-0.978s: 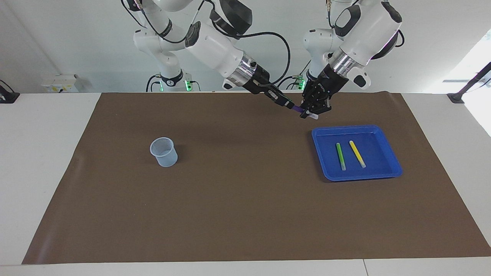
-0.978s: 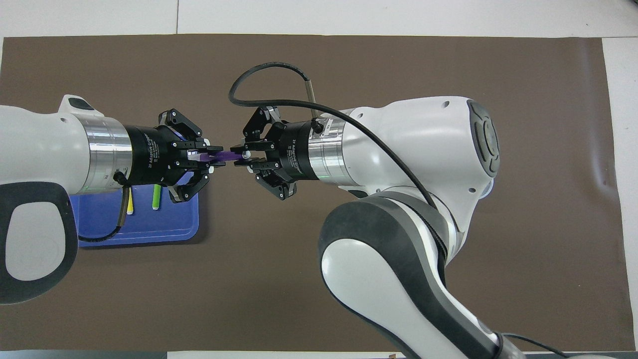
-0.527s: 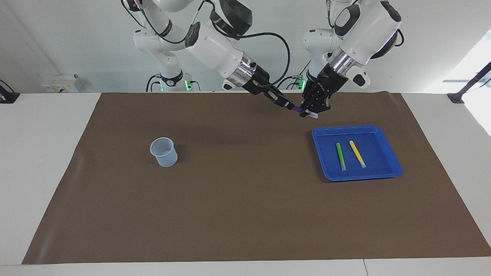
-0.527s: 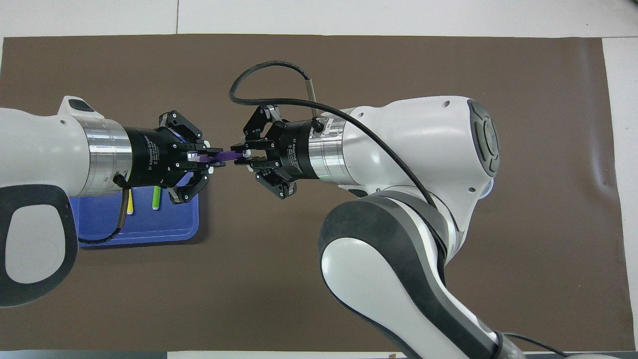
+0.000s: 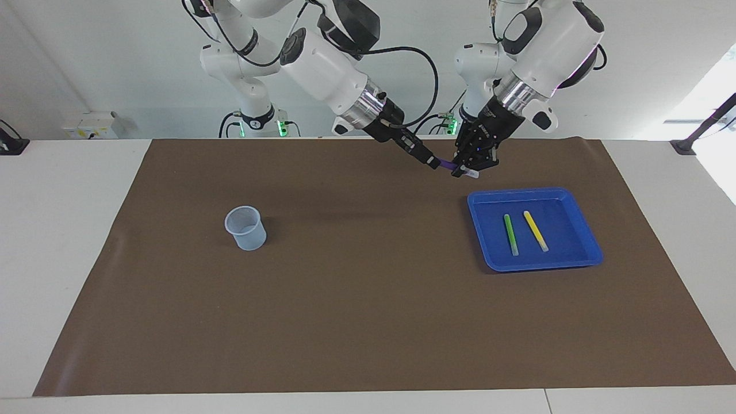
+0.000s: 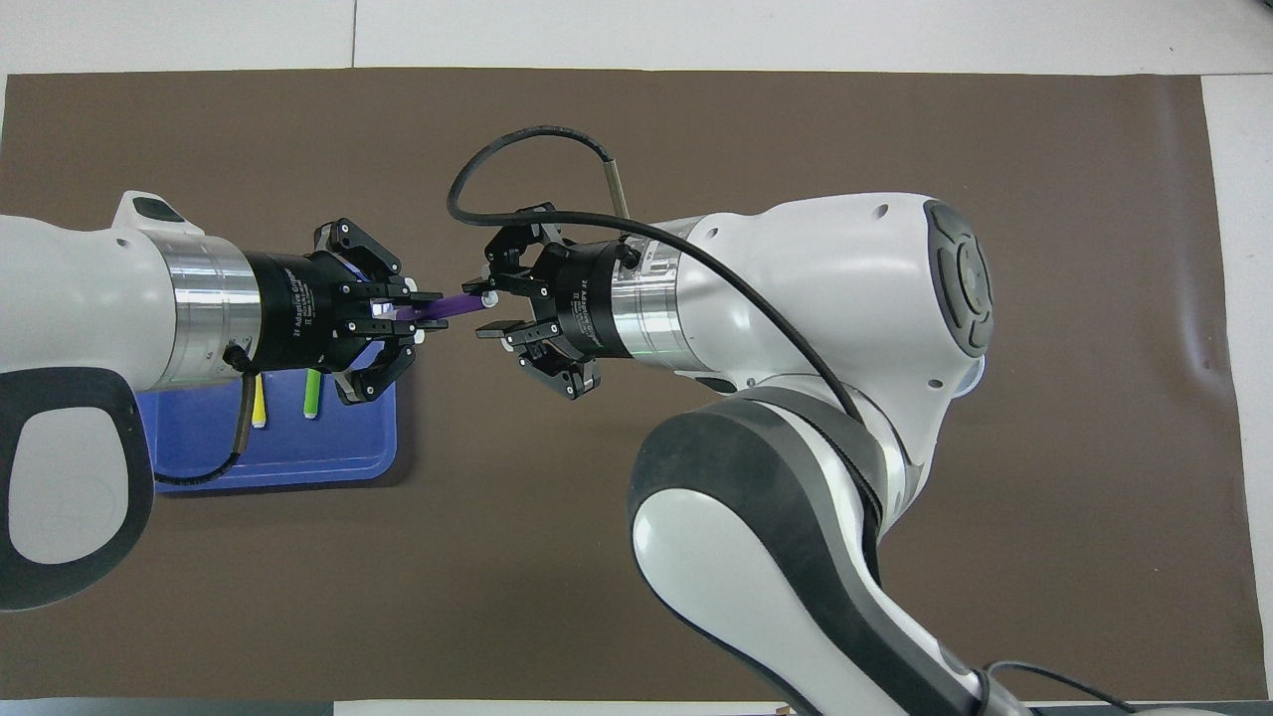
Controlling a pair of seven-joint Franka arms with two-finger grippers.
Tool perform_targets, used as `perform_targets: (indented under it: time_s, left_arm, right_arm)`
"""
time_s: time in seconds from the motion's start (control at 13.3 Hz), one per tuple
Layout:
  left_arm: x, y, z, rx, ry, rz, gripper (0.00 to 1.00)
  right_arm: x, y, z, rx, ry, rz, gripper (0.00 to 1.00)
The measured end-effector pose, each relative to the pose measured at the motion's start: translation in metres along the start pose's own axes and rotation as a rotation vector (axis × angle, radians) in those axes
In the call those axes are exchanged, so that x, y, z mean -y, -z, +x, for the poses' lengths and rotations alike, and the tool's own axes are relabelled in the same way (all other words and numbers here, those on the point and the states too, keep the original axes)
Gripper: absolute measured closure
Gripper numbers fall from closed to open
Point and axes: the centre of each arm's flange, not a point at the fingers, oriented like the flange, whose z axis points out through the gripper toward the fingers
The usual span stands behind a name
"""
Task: Right arm passes pens to left for tray arrangement
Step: 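Open the right gripper and pull it back from the purple pen, then lower the purple pen into the tray while the right gripper withdraws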
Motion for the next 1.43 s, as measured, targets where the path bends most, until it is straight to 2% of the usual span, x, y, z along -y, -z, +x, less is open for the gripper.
perform_targets:
  time_s: [0.23,0.3,0.38,0.53,0.83,0.98,1.2,1.43]
  left_arm:
    - [-0.011,0.008,0.023,-0.008,-0.034,-0.018,0.82]
    - [-0.016,0.012,0.04,-0.016,-0.07,-0.024,0.82]
    - [-0.021,0.014,0.06,-0.027,-0.123,-0.019,0.82]
    - [-0.022,0.016,0.103,-0.042,-0.275,0.04,0.82]
    - [-0.014,0.01,0.207,-0.076,-0.621,0.142,0.82]
    - [-0.009,0.001,0.252,-0.109,-0.808,0.222,0.82]
    - [-0.016,-0.034,0.302,-0.164,-1.059,0.363,0.82]
    - [-0.027,-0.073,0.339,-0.211,-1.245,0.472,0.82]
  right_arm:
    - [0.003,0.006,0.011,-0.099,0.085,-0.007,0.05]
    - [0.003,0.012,0.022,-0.137,0.116,-0.016,0.0]
    - [0.002,0.018,0.035,-0.172,0.154,-0.038,0.0]
    - [-0.008,0.031,0.064,-0.236,0.259,-0.11,0.0]
    - [-0.041,0.074,0.133,-0.366,0.576,-0.336,0.0]
    - [-0.05,0.11,0.175,-0.374,0.691,-0.411,0.0]
    - [-0.062,0.17,0.241,-0.403,0.818,-0.516,0.0]
    - [-0.076,0.214,0.279,-0.412,0.881,-0.593,0.0]
